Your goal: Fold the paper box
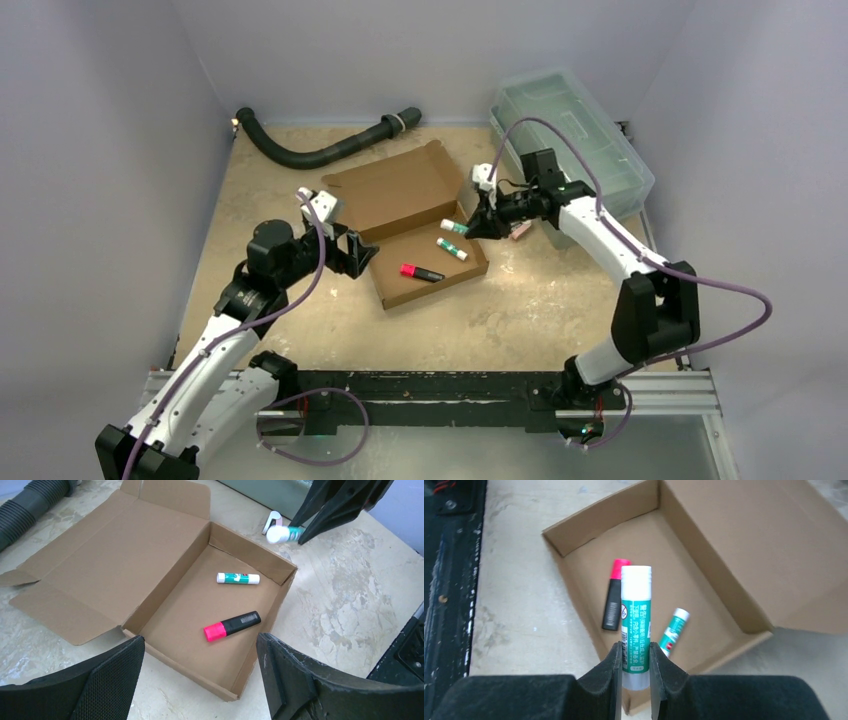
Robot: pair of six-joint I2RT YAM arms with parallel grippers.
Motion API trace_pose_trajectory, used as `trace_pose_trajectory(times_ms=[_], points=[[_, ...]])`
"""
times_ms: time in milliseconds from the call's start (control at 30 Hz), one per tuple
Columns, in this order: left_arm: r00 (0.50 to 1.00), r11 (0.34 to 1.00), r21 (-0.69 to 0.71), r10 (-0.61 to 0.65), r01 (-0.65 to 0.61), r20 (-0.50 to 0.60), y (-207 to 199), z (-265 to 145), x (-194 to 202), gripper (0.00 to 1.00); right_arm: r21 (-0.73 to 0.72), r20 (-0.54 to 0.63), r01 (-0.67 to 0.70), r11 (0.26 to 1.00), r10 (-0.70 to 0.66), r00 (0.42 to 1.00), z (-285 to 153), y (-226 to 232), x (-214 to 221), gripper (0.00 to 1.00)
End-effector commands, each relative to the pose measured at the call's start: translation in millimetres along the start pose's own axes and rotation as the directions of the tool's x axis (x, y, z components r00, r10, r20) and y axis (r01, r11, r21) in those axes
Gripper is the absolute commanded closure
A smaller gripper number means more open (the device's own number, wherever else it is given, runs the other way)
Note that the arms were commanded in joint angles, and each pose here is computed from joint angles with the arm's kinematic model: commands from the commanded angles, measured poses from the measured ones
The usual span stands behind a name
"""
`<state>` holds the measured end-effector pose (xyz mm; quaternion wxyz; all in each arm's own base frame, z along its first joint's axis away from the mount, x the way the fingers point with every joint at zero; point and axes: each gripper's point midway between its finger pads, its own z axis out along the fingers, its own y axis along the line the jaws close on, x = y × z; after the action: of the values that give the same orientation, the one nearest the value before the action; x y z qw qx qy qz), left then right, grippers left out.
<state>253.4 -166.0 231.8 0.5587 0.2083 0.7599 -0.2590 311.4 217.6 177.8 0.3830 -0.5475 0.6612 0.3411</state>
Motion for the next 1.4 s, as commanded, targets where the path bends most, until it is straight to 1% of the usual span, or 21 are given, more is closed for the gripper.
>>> trace_pose_trajectory(times_ms=[0,67,133,233,367,500,567,600,667,733,833,933,1033,1100,1167,1233,1300,1367], points=[[0.998,0.998,0.052,0.032,-0.035,0.051,-8.0,0.0,-10.7,0.18,-0.092,-0.033,0.08,0.993,-0.083,0.996,31.1,21.7,4.9,0.99],[0.999,0.998,0.057,0.03,-0.032,0.045,-8.5,0.8,-9.1,0.18,-0.053,-0.085,0.05,0.997,-0.054,0.995,45.2,15.0,12.1,0.97],[0.999,0.998,0.059,0.031,-0.033,0.042,-8.6,1.3,-8.4,0.18,0.006,-0.119,0.012,1.0,-0.011,0.993,56.3,4.1,16.8,0.93],[0.999,0.998,0.061,0.031,-0.034,0.042,-8.9,1.4,-8.3,0.19,0.076,-0.166,-0.034,0.997,0.046,0.985,68.4,-6.7,24.8,0.91],[0.999,0.997,0.069,0.032,-0.035,0.043,-10.3,1.5,-8.7,0.19,0.137,-0.219,-0.052,0.989,0.081,0.972,80.7,-14.5,31.0,0.82],[0.999,0.997,0.068,0.032,-0.034,0.039,-10.0,1.7,-8.1,0.19,0.152,-0.254,-0.062,0.986,0.1,0.962,86.4,-16.9,41.6,0.7],[0.999,0.997,0.07,0.03,-0.033,0.042,-10.6,1.2,-8.7,0.19,0.154,-0.264,-0.064,0.986,0.103,0.959,87.4,-17.0,44.2,0.62],[0.999,0.997,0.07,0.031,-0.034,0.043,-10.7,0.9,-9.0,0.19,0.157,-0.266,-0.063,0.986,0.103,0.958,86.5,-17.8,44.1,0.58],[0.998,0.997,0.073,0.032,-0.035,0.047,-11.4,0.2,-10.0,0.19,0.161,-0.269,-0.045,0.986,0.088,0.959,82.8,-18.4,39.8,0.46],[0.998,0.996,0.076,0.034,-0.038,0.051,-12.2,-0.5,-10.9,0.19,0.143,-0.268,-0.026,0.989,0.064,0.961,77.4,-14.7,33.8,0.41],[0.998,0.996,0.085,0.035,-0.04,0.055,-14.0,-1.2,-12.3,0.19,0.069,-0.229,0.027,0.997,-0.01,0.973,62.5,-3.2,14.5,0.39],[0.998,0.995,0.088,0.036,-0.041,0.059,-14.9,-2.1,-13.4,0.19,0.008,-0.176,0.091,0.996,-0.088,0.981,34.8,6.0,5.5,0.38],[0.997,0.995,0.088,0.035,-0.041,0.063,-15.4,-3.2,-14.7,0.19,-0.019,-0.13,0.16,0.987,-0.161,0.978,4.7,6.1,8.8,0.36],[0.997,0.995,0.087,0.035,-0.041,0.066,-15.6,-3.7,-15.6,0.19,-0.028,-0.152,0.224,0.974,-0.226,0.962,-7.5,1.8,22.6,0.35],[0.997,0.995,0.087,0.035,-0.041,0.067,-15.5,-3.8,-15.8,0.19,-0.027,-0.209,0.266,0.964,-0.266,0.941,-14.0,-5.3,41.3,0.33],[0.997,0.995,0.087,0.033,-0.038,0.065,-15.5,-3.6,-15.6,0.19,-0.013,-0.243,0.266,0.964,-0.261,0.934,-15.5,-14.0,49.4,0.32],[0.997,0.996,0.087,0.032,-0.038,0.063,-15.5,-3.7,-15.2,0.19,0.019,-0.296,0.242,0.97,-0.226,0.928,-19.5,-26.0,59.0,0.32],[0.997,0.996,0.085,0.033,-0.038,0.066,-15.3,-4.2,-15.8,0.19,0.083,-0.347,0.272,0.959,-0.228,0.91,-27.1,-42.3,63.2,0.32]])
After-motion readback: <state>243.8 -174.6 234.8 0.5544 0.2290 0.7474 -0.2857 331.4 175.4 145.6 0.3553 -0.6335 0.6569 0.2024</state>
